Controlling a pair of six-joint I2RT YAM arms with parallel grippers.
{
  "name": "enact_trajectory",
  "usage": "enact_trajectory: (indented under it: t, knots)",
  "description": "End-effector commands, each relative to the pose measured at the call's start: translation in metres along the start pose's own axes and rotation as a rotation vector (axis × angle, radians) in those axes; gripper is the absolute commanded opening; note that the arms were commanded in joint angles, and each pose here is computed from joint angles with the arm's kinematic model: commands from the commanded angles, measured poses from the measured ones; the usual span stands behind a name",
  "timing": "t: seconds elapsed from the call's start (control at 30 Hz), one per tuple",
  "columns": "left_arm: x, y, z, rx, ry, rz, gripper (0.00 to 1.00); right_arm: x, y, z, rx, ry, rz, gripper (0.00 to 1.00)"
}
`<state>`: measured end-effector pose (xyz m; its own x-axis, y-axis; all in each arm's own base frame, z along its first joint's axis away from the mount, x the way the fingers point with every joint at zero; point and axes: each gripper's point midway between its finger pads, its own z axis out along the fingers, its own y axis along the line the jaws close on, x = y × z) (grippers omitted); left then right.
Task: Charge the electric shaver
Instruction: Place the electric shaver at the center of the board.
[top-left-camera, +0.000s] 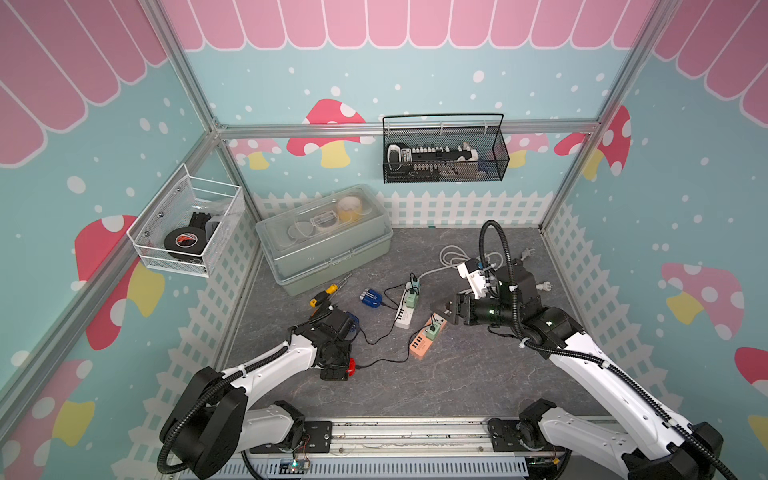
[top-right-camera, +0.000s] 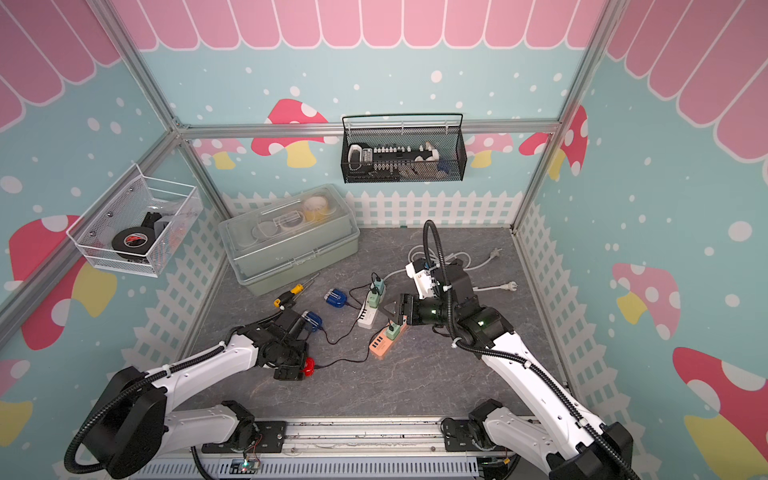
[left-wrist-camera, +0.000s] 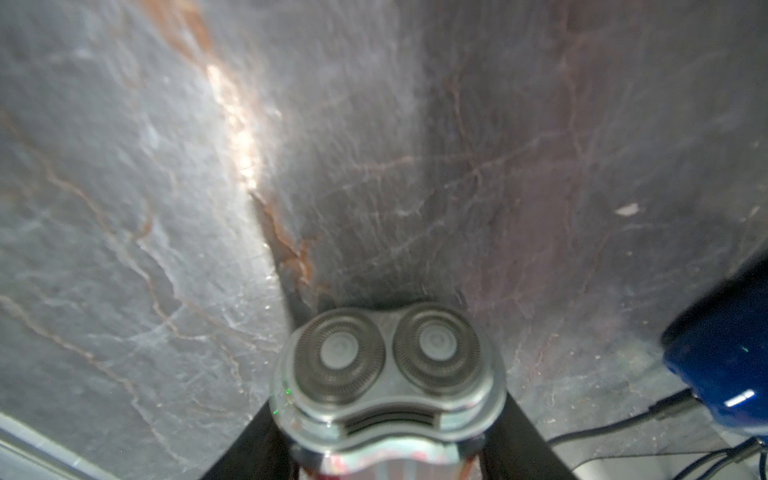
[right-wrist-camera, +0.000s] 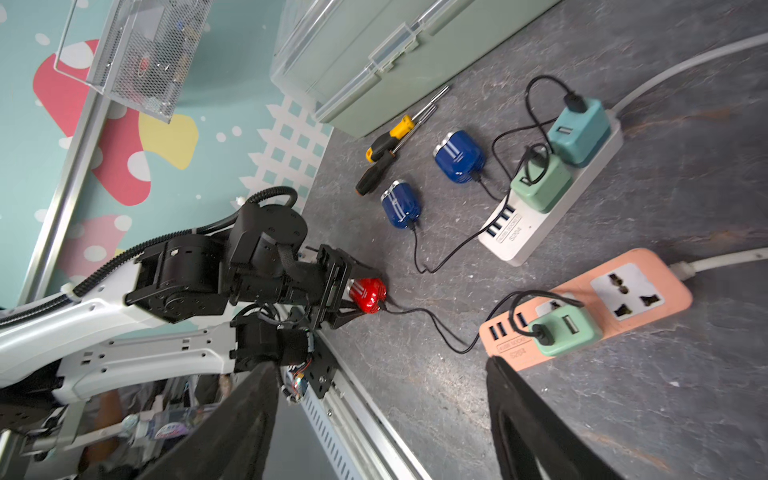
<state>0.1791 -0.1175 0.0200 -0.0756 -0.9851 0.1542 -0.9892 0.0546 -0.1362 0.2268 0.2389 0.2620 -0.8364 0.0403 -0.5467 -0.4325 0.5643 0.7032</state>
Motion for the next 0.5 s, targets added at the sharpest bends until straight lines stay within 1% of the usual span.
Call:
enact_trajectory:
  t: [0.0, 0.13, 0.17, 0.3, 0.33, 0.47]
  knots:
    - [-0.011, 0.003, 0.000, 0.001, -0.045, 0.001, 0.63, 0.016, 0.018, 0.001, -0.127, 0.089, -0.038, 0.77]
    - [-0.009, -0.002, -0.006, 0.019, -0.033, 0.017, 0.68, 0.024, 0.025, -0.002, -0.178, 0.126, -0.049, 0.78]
    - [-0.009, -0.004, -0.008, 0.025, -0.030, 0.023, 0.75, 0.026, 0.026, -0.002, -0.185, 0.136, -0.048, 0.78]
    - [-0.009, -0.008, -0.017, 0.038, -0.029, 0.057, 0.79, 0.027, 0.029, -0.002, -0.208, 0.145, -0.057, 0.78]
    - [-0.010, -0.009, -0.019, 0.044, -0.028, 0.058, 0.84, 0.026, 0.031, -0.003, -0.213, 0.139, -0.060, 0.78]
    - [-0.010, -0.014, -0.033, 0.080, -0.025, 0.061, 0.89, 0.021, 0.024, -0.003, -0.163, 0.111, -0.064, 0.79]
